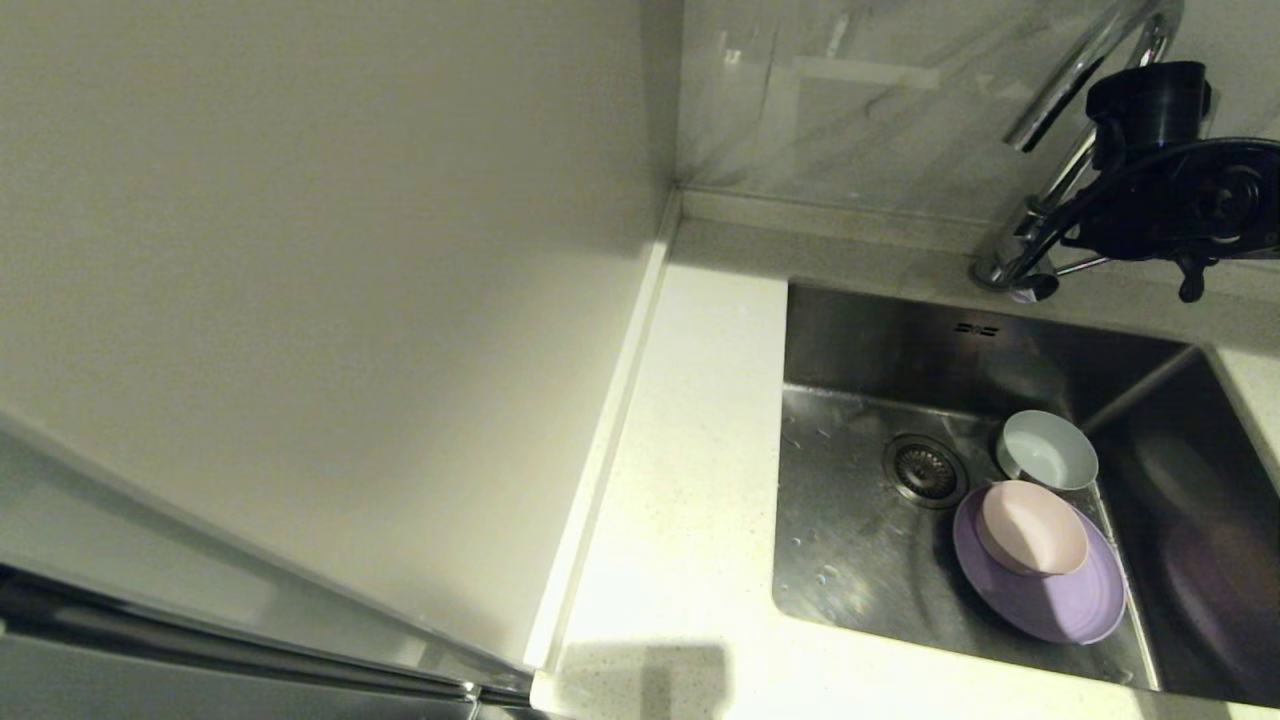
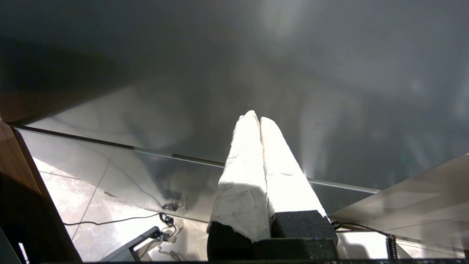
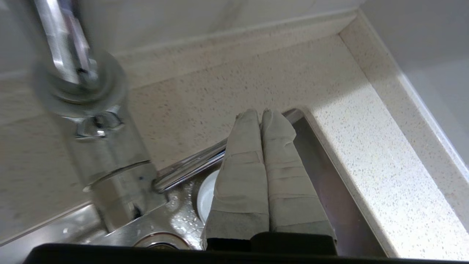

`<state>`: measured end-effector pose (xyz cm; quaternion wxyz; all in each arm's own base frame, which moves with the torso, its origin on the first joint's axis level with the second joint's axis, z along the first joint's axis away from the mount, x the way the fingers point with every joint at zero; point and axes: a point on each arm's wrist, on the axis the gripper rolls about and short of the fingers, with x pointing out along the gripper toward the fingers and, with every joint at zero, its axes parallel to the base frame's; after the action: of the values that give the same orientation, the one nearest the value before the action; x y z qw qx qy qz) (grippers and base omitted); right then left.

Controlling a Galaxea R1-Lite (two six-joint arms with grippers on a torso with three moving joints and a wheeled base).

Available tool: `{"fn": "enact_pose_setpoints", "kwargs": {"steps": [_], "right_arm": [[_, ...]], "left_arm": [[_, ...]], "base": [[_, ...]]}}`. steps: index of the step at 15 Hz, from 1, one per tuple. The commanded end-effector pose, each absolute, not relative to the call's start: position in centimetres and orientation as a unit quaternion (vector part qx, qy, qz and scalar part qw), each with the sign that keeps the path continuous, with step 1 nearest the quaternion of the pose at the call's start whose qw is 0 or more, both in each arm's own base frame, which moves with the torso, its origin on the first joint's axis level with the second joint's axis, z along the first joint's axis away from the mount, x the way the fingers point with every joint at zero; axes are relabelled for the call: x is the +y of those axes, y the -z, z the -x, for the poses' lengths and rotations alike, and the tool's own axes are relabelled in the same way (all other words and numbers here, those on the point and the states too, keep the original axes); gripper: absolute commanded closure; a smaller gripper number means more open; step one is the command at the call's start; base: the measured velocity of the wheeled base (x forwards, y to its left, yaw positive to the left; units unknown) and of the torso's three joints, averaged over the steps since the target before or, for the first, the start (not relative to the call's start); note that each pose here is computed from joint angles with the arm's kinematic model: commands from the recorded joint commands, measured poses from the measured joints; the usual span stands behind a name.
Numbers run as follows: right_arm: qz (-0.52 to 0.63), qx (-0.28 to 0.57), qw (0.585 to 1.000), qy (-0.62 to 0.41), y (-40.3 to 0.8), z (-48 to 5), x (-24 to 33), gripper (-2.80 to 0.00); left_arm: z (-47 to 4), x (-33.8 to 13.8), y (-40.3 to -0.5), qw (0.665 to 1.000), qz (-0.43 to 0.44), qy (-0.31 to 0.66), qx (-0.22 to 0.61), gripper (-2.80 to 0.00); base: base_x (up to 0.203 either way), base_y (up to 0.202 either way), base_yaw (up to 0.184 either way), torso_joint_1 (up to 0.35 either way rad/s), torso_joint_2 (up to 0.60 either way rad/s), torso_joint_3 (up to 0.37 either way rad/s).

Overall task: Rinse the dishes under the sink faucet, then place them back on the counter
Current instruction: Turn on the faucet

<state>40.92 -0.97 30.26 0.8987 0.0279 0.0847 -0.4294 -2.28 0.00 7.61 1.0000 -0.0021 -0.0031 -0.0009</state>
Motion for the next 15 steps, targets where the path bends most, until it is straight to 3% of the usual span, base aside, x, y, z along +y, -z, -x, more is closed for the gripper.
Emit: {"fn": "enact_pose_setpoints", "kwargs": {"steps": [1, 15], "right_arm": [[-0.024, 0.093, 0.895, 0.436, -29.29, -41.68, -1.36, 0.0], [-0.009, 0.115, 0.89, 0.442, -29.2, -41.32, -1.95, 0.0]], "left_arm": [[2.26, 0.0, -7.54, 1.0, 0.002, 0.001, -0.002, 0.0], [2.26, 0.0, -7.53, 1.0, 0.002, 0.001, -0.002, 0.0]], "base": [[0.0, 0.0, 0.0, 0.0, 0.0, 0.0], [0.0, 0.0, 0.0, 0.0, 0.0, 0.0]]}}
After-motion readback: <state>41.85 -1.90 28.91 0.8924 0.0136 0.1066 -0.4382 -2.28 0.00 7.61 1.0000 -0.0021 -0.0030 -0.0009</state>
